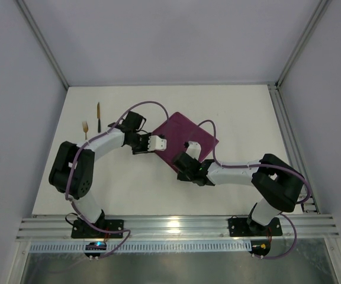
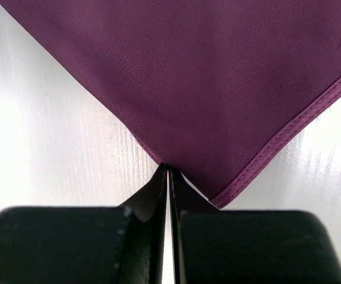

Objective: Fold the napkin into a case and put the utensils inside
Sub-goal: Smooth out the lower triangle-folded napkin at the center of the board.

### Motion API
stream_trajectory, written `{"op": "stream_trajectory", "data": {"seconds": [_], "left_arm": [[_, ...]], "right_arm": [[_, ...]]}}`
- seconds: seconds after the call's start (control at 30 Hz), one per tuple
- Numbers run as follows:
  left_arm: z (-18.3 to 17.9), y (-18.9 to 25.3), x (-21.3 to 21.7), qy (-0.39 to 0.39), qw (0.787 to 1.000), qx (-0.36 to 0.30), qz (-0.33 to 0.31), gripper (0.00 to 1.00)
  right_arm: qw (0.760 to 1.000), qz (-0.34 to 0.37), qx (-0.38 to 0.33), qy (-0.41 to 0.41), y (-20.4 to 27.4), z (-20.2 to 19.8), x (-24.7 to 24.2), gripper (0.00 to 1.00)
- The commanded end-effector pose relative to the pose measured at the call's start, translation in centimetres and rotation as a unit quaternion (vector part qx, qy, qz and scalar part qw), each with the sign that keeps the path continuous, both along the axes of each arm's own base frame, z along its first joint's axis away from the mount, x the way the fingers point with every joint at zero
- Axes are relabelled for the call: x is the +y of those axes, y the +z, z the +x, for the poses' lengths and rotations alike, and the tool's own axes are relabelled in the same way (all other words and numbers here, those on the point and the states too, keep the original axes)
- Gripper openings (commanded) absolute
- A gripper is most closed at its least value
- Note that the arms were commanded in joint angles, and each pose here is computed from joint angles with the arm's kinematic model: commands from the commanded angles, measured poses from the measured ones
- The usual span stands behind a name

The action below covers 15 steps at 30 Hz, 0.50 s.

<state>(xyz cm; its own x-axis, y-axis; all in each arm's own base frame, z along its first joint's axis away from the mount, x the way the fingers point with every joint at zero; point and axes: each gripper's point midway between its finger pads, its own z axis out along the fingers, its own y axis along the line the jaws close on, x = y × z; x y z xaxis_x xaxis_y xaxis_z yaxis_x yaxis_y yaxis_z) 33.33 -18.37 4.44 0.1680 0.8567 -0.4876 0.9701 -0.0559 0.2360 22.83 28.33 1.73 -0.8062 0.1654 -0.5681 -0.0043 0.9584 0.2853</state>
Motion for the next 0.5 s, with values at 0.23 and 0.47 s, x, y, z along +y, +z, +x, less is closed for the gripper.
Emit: {"op": "stream_trajectory", "data": {"seconds": [0.23,0.47], "left_arm": [[2.0,-0.3,-0.7,-0.093,0.995,-0.045,0.014,0.28],[3.8,0.5,-1.6,-0.071,0.993,-0.095,-0.010,0.25]], "right_arm": [[1.000,-0.014,0.004,0.009,-0.7,-0.4,-0.6,0.04],[1.000,-0.011,0.005,0.011,-0.7,-0.5,-0.5,0.04]]}}
